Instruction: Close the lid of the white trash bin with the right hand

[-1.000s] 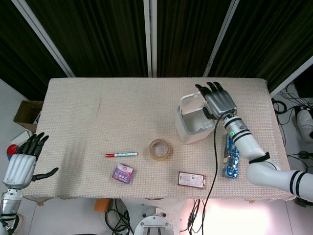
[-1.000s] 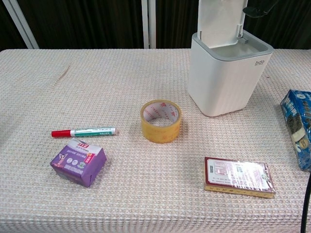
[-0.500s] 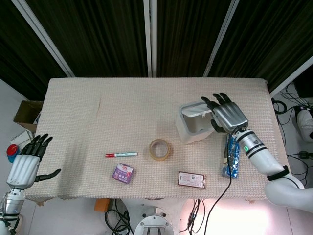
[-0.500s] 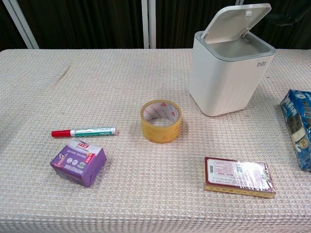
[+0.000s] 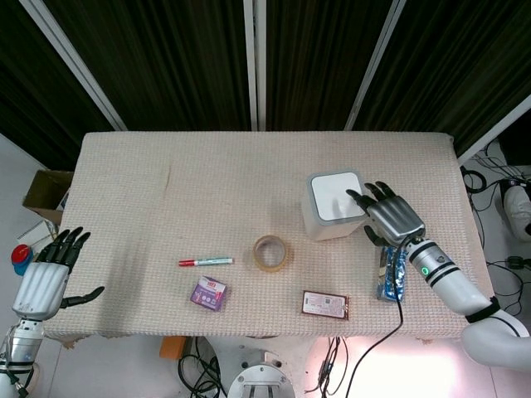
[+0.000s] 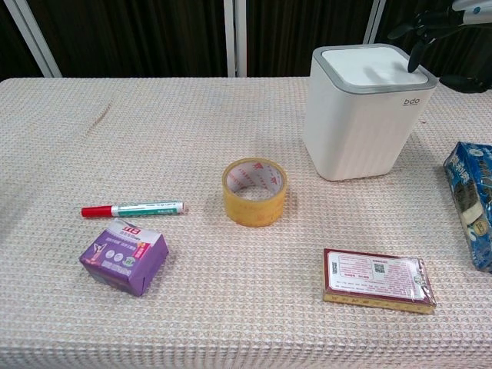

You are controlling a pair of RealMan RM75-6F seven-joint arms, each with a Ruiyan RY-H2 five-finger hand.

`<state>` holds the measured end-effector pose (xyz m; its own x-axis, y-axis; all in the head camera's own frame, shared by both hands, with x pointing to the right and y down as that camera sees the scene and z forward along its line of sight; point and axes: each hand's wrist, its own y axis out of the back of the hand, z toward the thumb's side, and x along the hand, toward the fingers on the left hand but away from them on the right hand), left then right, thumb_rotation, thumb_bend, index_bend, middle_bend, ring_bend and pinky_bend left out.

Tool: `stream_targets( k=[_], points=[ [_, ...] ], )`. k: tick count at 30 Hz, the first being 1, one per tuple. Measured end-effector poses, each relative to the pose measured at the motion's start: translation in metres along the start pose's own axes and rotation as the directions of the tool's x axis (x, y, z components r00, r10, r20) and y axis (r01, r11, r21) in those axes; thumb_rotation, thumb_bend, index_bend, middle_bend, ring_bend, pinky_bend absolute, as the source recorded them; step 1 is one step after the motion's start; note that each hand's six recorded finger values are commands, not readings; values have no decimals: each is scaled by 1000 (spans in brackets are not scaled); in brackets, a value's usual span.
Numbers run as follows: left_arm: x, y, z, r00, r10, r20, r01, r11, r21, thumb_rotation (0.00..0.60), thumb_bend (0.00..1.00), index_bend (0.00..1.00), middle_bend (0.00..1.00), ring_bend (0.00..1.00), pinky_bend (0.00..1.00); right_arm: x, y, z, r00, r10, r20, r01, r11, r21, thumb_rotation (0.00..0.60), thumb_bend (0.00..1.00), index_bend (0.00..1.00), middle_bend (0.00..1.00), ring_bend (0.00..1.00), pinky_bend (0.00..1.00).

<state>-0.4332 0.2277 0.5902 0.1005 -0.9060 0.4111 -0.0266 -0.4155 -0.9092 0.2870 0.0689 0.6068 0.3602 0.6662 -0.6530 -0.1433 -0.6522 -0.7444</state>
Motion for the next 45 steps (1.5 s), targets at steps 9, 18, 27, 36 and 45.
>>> stream_targets(
  k=[9, 18, 27, 36, 45],
  points=[
    [0, 0, -2, 1000, 1, -3, -1, 1000, -3, 424, 117, 73, 47, 37, 215, -4, -13, 0, 1000, 24, -3, -24, 1000, 2, 600, 468, 0, 232, 0, 0],
    [-1, 2, -3, 1000, 9, -5, -9, 1000, -3, 424, 117, 73, 47, 37, 215, -3, -9, 7, 1000, -15, -26, 15, 1000, -1, 600, 468, 0, 113, 0, 0],
    [-1, 4, -7, 1000, 25, -10, -25, 1000, -10, 422, 117, 73, 47, 37, 214, 37, 10, -10, 968, -252, 5, 251, 967, 43, 600, 366, 0, 0, 0, 0],
    [0, 6, -9, 999, 46, -5, -46, 999, -14, 425, 116, 73, 47, 37, 214, 139, -52, -96, 869, -385, 312, 363, 923, 129, 600, 296, 0, 0, 0, 0],
    [-2, 6, -7, 999, 50, 3, -50, 999, -14, 425, 117, 73, 47, 37, 215, 184, -113, -138, 797, -401, 451, 373, 915, 154, 600, 292, 0, 0, 0, 0]
  ],
)
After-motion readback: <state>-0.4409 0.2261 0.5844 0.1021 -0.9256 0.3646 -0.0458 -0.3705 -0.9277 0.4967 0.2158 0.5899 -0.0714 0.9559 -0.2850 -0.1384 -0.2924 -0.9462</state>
